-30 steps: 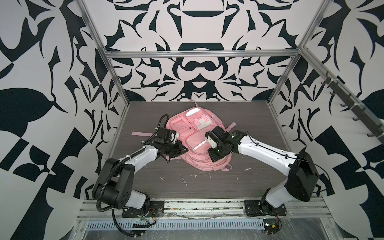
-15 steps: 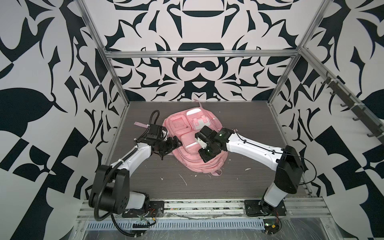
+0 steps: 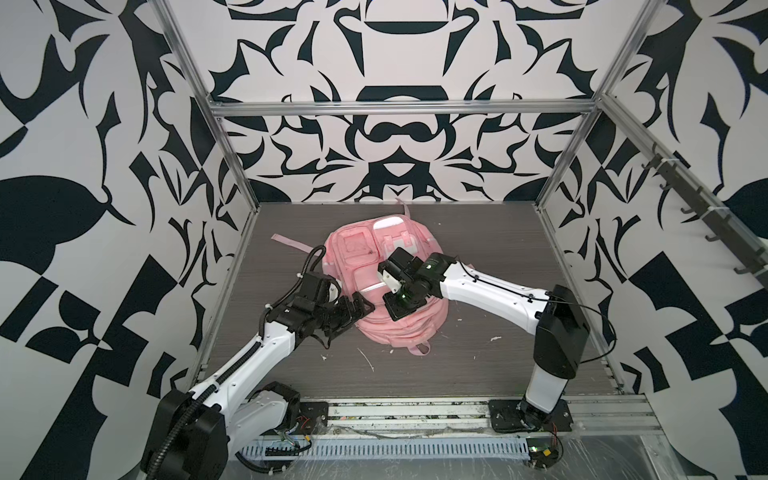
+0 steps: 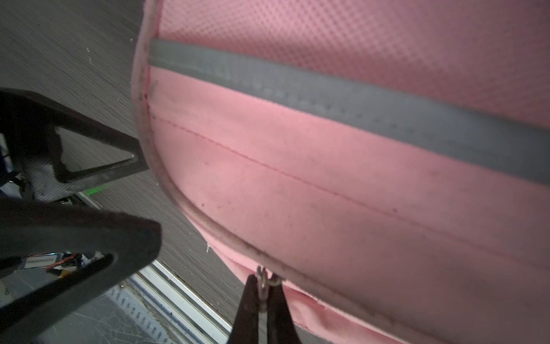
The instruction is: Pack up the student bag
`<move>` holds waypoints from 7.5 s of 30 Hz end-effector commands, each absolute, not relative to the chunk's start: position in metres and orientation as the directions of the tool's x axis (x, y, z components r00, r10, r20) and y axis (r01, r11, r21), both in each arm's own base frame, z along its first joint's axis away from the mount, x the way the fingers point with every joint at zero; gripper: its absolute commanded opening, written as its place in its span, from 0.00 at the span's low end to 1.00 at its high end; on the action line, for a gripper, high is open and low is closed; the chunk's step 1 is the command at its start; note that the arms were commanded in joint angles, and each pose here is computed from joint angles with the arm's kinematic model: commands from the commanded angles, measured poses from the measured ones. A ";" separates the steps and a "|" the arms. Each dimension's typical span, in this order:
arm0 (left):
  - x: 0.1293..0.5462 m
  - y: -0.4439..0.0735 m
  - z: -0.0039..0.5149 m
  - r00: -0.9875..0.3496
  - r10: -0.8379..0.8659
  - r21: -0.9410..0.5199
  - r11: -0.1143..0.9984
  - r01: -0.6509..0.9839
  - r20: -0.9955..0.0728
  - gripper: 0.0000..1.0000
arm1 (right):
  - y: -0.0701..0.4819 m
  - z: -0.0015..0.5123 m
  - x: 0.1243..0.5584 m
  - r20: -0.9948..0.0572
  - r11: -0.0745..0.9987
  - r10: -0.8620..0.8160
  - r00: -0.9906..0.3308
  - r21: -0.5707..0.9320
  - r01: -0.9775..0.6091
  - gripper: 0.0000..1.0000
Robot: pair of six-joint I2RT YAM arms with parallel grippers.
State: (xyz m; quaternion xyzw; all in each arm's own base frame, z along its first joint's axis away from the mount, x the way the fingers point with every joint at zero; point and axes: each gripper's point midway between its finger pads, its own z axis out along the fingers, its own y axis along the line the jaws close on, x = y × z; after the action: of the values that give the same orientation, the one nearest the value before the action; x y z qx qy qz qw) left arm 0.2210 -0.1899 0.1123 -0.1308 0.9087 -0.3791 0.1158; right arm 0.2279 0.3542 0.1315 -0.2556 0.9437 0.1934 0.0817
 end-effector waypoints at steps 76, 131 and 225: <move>0.248 -0.153 0.109 -0.878 -0.475 -0.768 0.584 -0.264 -0.060 0.67 | 0.416 0.169 0.214 -0.399 0.641 -0.487 -0.777 0.441 -0.628 0.00; 0.234 -0.130 0.123 -0.897 -0.276 -0.611 0.792 -0.008 -0.346 0.73 | 0.259 0.184 0.273 -0.492 0.839 -0.218 -0.843 0.346 -0.419 0.48; 0.390 -0.016 0.100 -0.443 0.008 0.026 0.999 -0.033 -0.897 1.00 | -0.038 0.125 0.306 -0.973 0.892 0.071 -0.219 -0.036 0.450 1.00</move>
State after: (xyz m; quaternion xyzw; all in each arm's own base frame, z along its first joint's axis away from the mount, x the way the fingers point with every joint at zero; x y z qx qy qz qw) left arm 0.3655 -0.0097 0.0736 -0.0177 0.8771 0.0372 0.4786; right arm 0.2775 -0.0421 0.0827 0.1369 0.8096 -0.1833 0.5405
